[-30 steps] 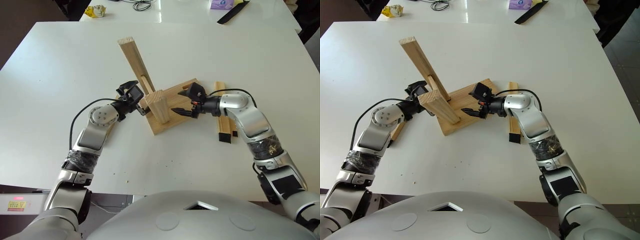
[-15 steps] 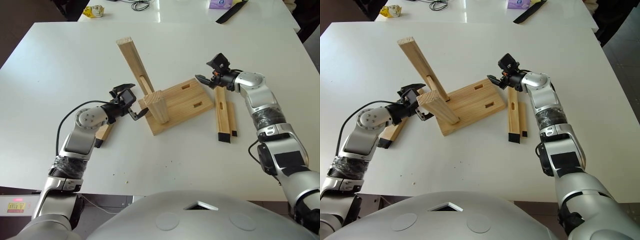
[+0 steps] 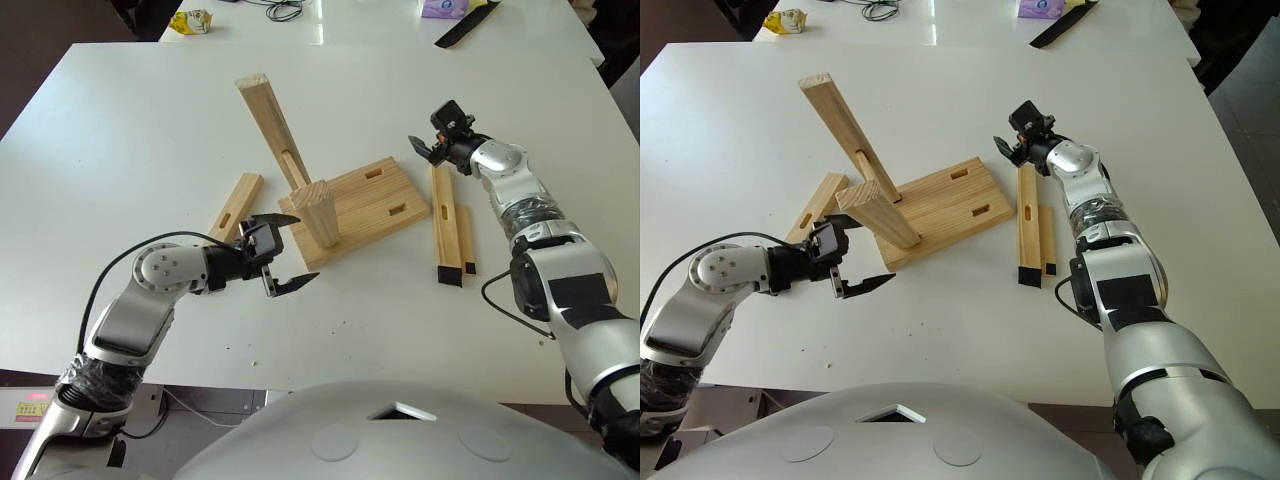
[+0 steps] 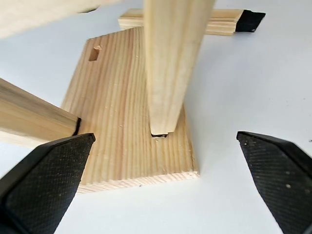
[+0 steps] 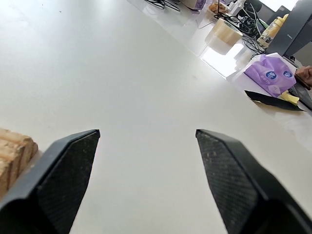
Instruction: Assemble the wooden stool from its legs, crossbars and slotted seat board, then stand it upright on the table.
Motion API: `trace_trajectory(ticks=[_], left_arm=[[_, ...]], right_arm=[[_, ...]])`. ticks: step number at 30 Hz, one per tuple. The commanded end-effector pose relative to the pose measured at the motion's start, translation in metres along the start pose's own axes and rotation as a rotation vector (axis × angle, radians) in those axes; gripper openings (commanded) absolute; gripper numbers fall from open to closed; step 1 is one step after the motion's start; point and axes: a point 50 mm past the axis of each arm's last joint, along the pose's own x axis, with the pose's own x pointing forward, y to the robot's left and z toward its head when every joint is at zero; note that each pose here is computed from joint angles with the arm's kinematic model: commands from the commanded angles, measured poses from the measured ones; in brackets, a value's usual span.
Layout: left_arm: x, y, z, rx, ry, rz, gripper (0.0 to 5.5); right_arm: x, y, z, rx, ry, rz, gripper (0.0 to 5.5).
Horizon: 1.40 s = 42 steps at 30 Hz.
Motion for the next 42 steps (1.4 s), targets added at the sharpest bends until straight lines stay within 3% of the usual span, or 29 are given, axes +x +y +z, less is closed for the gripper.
trace_trajectory(ticks=[1,12,21,25,32,42], left_arm=[[0.004,-0.005,-0.010,0.048,0.052,0.011,5.40],[0.000,0.008,-0.028,0.079,0.107,0.105,5.40],[-0.009,0.028,-0.039,0.095,0.139,0.196,5.40],[-0.009,0.036,-0.041,0.091,0.126,0.229,5.40],[-0.013,0.047,-0.036,0.117,0.103,0.241,5.40],[-0.038,0.036,-0.002,0.097,0.040,-0.034,5.40]], right_arm=[[-0.003,-0.002,-0.004,-0.026,0.011,0.033,3.65],[-0.018,0.032,-0.026,-0.120,-0.009,0.384,3.65],[-0.045,0.047,-0.001,-0.239,-0.135,0.564,3.65],[-0.050,0.026,0.011,-0.259,-0.121,0.510,3.65],[-0.027,-0.014,0.029,-0.275,-0.090,0.231,3.65],[-0.005,0.006,0.011,-0.201,-0.077,0.138,3.65]])
